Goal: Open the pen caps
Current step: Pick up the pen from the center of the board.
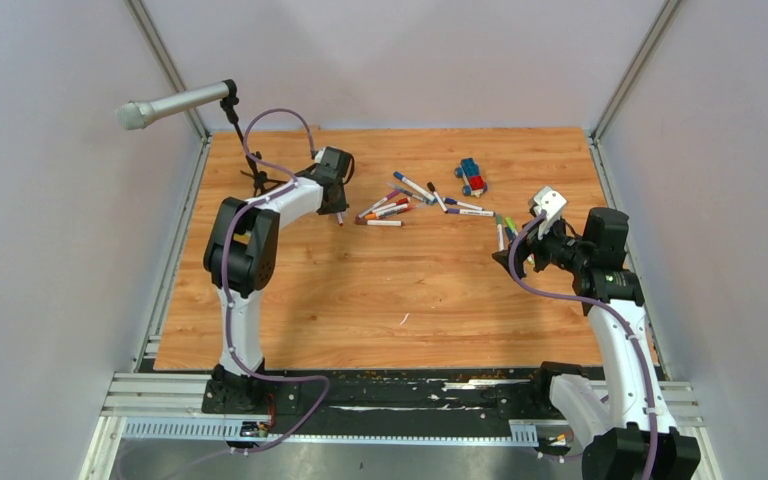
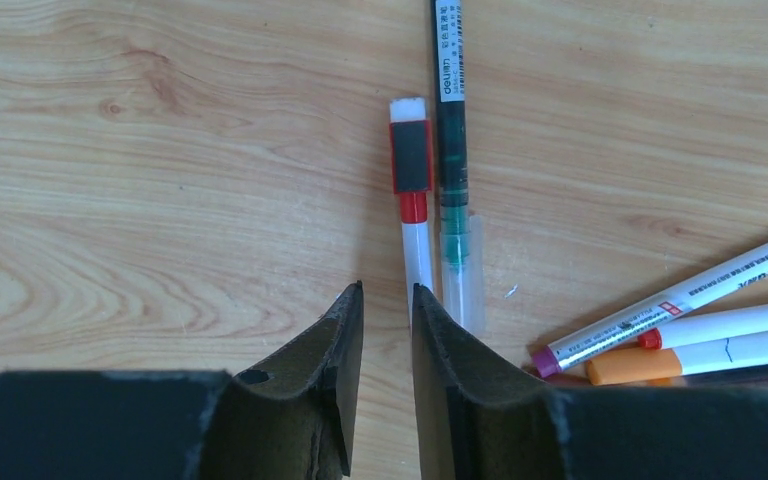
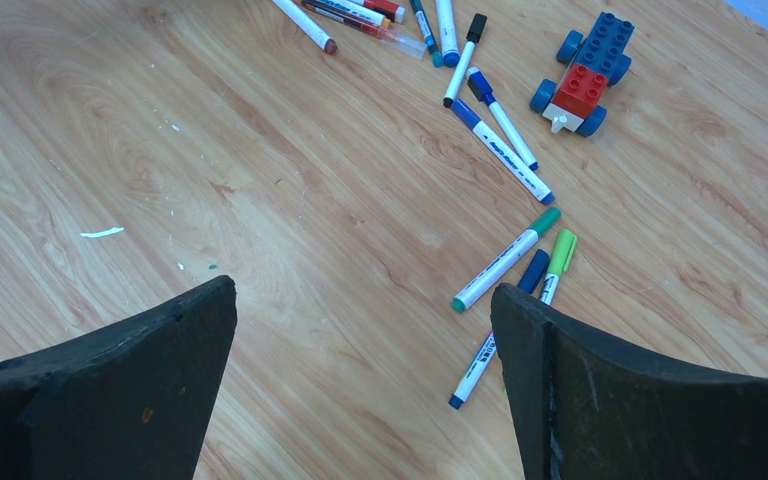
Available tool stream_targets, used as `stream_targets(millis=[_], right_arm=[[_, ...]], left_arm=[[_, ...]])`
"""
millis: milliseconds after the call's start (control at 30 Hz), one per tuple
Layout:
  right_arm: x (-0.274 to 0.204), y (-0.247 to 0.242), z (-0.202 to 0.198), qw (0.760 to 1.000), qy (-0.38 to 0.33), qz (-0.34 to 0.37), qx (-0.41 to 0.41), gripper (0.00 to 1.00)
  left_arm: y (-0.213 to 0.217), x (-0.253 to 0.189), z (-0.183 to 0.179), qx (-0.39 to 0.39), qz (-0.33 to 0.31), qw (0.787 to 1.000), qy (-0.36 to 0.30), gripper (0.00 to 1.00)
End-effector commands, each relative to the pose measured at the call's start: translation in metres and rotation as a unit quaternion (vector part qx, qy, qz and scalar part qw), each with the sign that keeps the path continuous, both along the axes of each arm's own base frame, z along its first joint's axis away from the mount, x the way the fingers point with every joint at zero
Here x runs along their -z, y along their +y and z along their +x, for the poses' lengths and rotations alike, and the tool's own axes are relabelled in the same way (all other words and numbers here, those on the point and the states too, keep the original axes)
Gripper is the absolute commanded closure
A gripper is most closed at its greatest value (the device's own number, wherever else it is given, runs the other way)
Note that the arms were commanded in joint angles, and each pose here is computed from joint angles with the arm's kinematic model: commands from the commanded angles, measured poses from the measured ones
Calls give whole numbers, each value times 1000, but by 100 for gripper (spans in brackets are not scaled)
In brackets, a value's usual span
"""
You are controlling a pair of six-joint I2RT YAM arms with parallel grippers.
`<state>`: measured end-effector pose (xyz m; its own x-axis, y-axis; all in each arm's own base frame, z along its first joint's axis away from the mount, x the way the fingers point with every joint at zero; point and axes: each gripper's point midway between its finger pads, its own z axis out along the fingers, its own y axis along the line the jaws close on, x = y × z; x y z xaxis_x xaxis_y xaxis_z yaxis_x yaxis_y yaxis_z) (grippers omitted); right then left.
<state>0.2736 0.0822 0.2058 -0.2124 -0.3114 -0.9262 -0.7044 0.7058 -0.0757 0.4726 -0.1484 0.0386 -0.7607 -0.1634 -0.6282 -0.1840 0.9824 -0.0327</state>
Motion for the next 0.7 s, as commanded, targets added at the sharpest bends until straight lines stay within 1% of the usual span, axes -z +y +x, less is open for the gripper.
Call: stream_targets(millis=[0,400,667], right_arm=[[-6,1,2,1000,-22,-8,-8,2],[-6,1,2,1000,-22,-9,-8,1],[-7,1,2,1000,-23,-10,-9,1]], left_arm=[[-2,-10,11,-1,2,1000,-11,68],[-9,-2,11,9,-9,1000,0,68],[-12,13,9,10,-11,1000,24,68]])
